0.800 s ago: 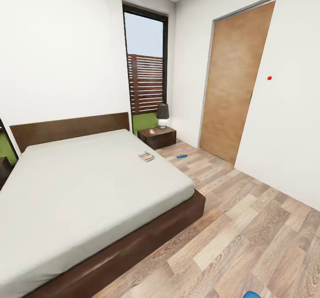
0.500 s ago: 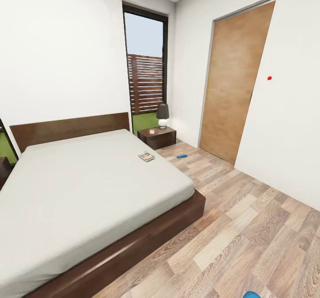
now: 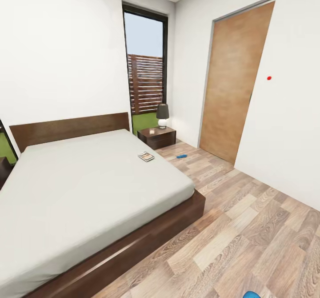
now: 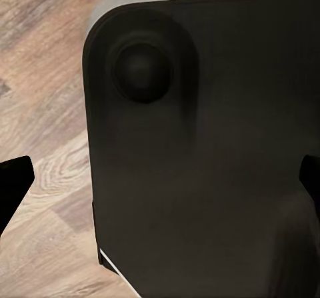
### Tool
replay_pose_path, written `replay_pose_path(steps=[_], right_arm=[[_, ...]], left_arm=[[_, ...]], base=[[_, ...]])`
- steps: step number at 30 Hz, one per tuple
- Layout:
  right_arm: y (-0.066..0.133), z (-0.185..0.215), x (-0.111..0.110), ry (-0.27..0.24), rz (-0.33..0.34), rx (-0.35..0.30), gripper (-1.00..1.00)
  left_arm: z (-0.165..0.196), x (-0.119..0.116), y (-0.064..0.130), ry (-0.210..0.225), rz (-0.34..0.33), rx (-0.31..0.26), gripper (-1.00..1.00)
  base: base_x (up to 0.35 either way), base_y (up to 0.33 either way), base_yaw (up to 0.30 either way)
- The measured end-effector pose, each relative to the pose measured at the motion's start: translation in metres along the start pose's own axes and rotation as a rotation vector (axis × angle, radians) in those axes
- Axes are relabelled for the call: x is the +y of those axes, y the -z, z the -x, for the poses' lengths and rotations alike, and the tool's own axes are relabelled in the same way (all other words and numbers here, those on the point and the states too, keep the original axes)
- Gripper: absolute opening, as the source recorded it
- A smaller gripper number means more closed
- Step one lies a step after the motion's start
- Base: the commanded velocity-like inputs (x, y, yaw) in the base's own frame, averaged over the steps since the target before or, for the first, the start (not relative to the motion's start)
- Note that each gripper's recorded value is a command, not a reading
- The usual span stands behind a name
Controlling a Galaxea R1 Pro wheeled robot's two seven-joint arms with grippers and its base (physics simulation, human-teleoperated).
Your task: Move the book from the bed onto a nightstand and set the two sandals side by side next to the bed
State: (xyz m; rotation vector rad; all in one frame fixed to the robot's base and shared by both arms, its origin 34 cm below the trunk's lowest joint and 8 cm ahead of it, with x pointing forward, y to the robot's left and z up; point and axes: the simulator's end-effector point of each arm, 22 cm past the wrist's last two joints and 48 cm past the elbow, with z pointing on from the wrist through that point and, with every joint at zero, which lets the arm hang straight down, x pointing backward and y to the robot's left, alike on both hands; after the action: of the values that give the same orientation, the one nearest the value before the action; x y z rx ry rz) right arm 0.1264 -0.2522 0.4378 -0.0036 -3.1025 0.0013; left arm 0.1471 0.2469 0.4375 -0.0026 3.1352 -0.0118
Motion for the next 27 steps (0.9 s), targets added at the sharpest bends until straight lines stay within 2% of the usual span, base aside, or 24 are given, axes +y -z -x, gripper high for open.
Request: replay_pose_path(steps=[6, 27], right_arm=[[0.0, 0.0, -0.0001, 0.0, -0.001, 0.0, 1.0], [0.0, 0.0, -0.0001, 0.001, -0.001, 0.0, 1.0]], left_arm=[[0.0003, 0.0, 0.0, 0.0, 0.0, -0.001, 1.0], [0.003, 0.0, 0.0, -0.005, 0.0, -0.007, 1.0]], base=[[0.0, 0.0, -0.222], [0.0, 0.0, -0.291]])
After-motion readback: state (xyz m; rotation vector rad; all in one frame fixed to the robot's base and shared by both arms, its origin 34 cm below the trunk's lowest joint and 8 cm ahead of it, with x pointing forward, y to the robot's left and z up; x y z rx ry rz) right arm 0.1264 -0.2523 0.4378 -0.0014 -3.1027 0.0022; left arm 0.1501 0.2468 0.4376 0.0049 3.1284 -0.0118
